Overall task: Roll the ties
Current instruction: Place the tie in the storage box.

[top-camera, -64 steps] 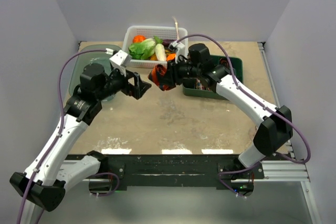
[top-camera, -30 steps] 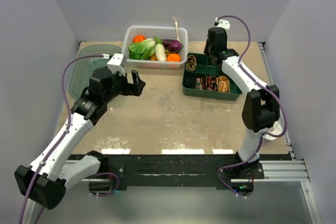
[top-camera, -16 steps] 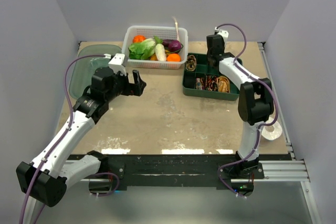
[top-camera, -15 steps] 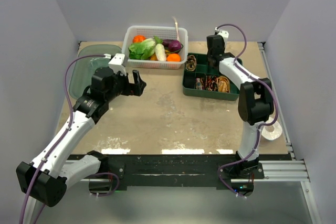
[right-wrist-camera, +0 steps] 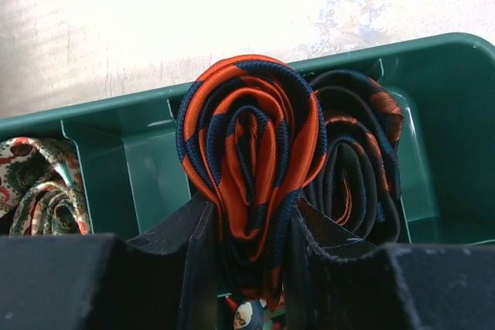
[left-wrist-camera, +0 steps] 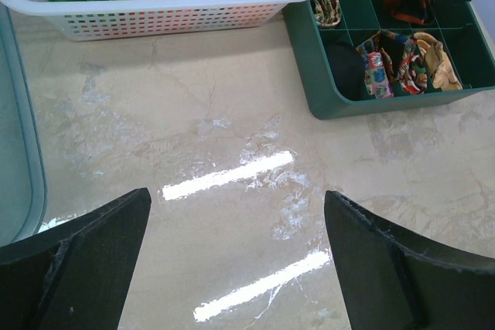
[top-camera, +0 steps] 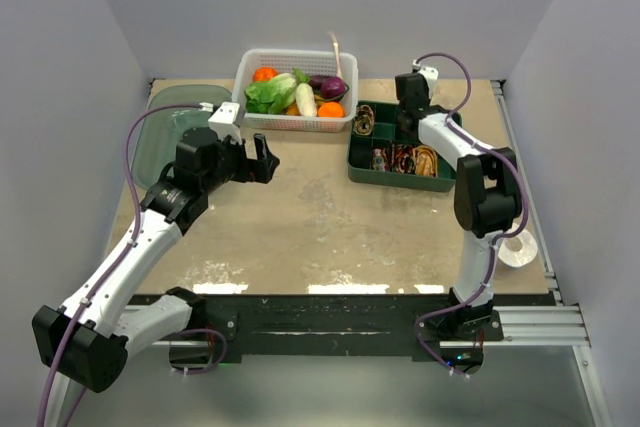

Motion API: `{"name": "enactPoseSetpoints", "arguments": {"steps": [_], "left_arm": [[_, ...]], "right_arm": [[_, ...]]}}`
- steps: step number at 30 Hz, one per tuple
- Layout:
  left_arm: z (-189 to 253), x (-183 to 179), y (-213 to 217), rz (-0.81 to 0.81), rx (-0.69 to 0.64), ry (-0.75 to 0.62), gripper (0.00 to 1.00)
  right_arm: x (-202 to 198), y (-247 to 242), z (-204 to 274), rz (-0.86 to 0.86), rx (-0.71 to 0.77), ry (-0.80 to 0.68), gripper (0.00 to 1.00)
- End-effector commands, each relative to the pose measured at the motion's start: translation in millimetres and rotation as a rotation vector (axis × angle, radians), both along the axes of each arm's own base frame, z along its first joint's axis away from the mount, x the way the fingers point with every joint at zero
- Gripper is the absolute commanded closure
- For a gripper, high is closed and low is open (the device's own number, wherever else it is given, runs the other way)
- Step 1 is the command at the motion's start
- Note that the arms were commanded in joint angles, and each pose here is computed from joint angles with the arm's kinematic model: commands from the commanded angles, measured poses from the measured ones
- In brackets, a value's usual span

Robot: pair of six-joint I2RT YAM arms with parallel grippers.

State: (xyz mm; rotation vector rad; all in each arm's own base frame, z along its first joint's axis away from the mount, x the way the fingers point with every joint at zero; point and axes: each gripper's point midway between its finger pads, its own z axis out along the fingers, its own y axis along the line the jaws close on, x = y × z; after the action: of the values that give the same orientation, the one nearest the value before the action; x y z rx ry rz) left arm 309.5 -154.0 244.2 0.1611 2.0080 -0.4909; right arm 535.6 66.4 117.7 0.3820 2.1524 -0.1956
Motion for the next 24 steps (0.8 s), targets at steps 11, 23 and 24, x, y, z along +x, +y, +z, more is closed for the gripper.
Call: {"name": "enactPoseSetpoints", "arguments": {"steps": [11, 23, 24], "left_arm": [[8.3, 1.6, -4.9, -0.017, -0.018, -0.027, 0.00], [6.5, 2.1, -4.9, -0.017, -0.016, -0.021, 0.00], [6.5, 1.8, -5.3, -0.020, -0.017, -0.021, 0.00]], "right_arm": [[1.4, 7.0, -36.3, 0.019, 0.031, 0.072, 1.00], [2.8, 13.1, -72.3, 0.056, 0.014, 0.185, 1.00], [3.1, 13.7, -72.2, 0.058, 0.014, 0.193, 1.00]]}}
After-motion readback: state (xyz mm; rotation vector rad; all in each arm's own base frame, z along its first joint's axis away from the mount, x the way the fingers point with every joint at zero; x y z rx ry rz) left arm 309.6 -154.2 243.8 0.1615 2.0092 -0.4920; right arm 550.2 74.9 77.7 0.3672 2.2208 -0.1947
